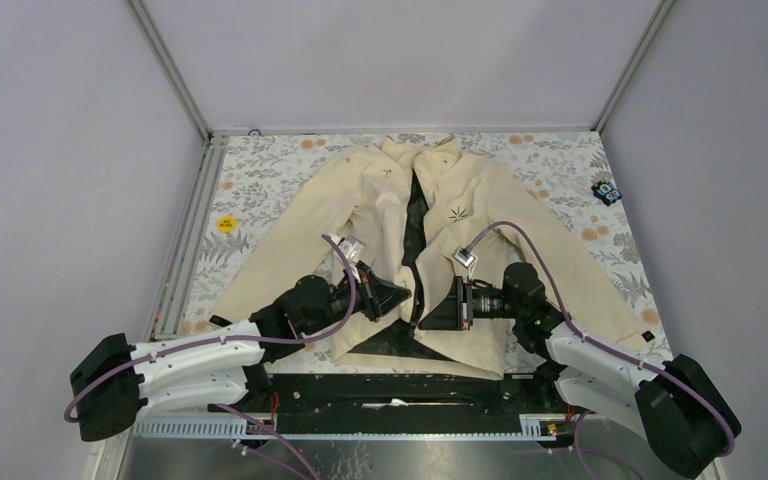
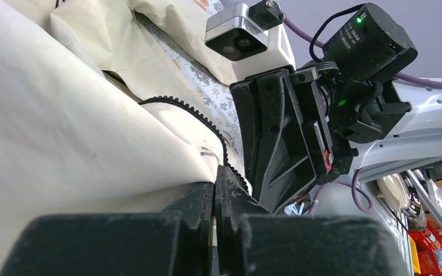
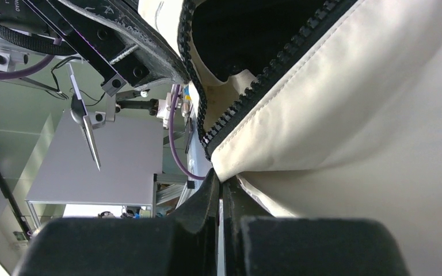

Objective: Zip up the jacket

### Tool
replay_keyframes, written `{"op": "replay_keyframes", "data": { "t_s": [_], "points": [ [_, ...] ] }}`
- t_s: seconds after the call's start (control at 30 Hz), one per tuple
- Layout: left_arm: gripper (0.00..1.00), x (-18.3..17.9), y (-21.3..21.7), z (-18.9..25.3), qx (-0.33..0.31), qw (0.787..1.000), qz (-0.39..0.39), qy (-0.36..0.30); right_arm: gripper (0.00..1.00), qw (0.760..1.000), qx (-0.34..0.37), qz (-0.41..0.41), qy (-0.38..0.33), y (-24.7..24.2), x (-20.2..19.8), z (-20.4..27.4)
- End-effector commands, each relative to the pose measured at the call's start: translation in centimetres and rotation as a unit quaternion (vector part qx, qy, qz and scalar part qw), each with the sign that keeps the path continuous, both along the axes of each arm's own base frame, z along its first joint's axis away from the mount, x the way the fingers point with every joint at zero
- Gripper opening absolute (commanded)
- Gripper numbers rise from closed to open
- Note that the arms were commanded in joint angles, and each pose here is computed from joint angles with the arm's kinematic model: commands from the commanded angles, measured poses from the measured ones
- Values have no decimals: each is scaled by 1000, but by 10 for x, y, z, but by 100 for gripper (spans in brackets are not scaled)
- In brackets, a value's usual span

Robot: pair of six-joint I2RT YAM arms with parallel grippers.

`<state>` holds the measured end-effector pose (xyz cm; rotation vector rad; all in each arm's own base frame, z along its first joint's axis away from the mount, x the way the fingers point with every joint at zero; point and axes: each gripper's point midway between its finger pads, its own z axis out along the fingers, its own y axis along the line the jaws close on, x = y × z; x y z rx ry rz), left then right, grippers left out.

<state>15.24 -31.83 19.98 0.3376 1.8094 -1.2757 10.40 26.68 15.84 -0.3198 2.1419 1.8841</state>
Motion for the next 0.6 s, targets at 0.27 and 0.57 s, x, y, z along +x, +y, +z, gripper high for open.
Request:
{"op": "replay_keyframes", "data": {
  "t_s": [0.27,0.57],
  "points": [
    [0,2,-5,16,-26,1000,3,-16,0,999,25,-39,-22,4,16,20],
    [0,4,0,15,-15,1000,16,-19,0,998,29,-47,-16,3,18,21]
  ]
}}
